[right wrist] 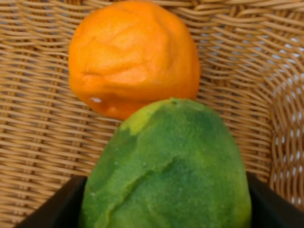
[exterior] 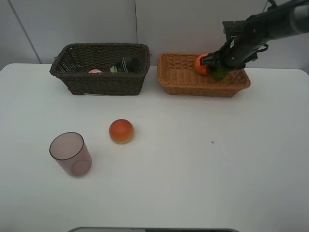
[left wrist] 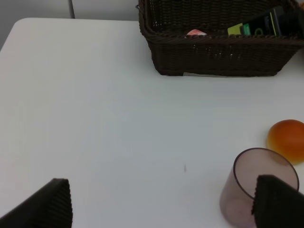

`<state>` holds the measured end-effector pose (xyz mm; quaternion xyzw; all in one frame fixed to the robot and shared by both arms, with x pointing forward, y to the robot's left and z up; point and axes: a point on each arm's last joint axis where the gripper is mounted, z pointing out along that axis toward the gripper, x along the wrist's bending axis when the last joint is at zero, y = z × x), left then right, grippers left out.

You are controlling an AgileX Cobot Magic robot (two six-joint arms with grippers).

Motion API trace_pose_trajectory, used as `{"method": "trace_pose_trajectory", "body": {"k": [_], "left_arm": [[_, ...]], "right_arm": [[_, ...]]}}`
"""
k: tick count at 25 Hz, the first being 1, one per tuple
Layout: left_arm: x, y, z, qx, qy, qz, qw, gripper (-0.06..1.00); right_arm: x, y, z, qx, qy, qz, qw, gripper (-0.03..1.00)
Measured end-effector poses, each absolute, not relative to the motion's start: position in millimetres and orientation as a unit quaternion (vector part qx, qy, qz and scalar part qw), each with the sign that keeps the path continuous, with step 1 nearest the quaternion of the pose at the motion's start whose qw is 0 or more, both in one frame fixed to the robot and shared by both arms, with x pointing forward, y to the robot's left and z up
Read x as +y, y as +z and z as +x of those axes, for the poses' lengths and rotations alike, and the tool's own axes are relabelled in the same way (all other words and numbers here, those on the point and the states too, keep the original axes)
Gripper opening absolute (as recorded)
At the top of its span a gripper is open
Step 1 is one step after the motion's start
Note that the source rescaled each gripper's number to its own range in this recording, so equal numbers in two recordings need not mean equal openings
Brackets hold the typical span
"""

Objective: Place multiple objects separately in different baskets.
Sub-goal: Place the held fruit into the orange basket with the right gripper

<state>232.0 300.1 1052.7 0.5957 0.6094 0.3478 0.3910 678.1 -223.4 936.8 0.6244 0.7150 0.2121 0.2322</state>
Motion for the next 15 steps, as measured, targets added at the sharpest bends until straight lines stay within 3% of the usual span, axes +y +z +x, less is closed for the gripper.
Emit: {"method": "trace_pose_trajectory", "body": {"k": [11,14,15], "left_arm": [[300.1,1052.7,232.0,0.609,0.348,0.596,0.391,0.98],[300.1,1052.7,232.0,0.609,0.348,0.596,0.391,0.98],[300.1,1052.7,232.0,0.609,0.348,0.596,0.391,0.98]], "right_arm": [[-222.8,932.3,679.6,0.715,0.214,0.623,0.232,0.47],[-222.8,932.3,679.6,0.715,0.214,0.623,0.232,0.64],[-222.7,932.4,679.8,0.716,0.215,0.623,0.233,0.81]]}}
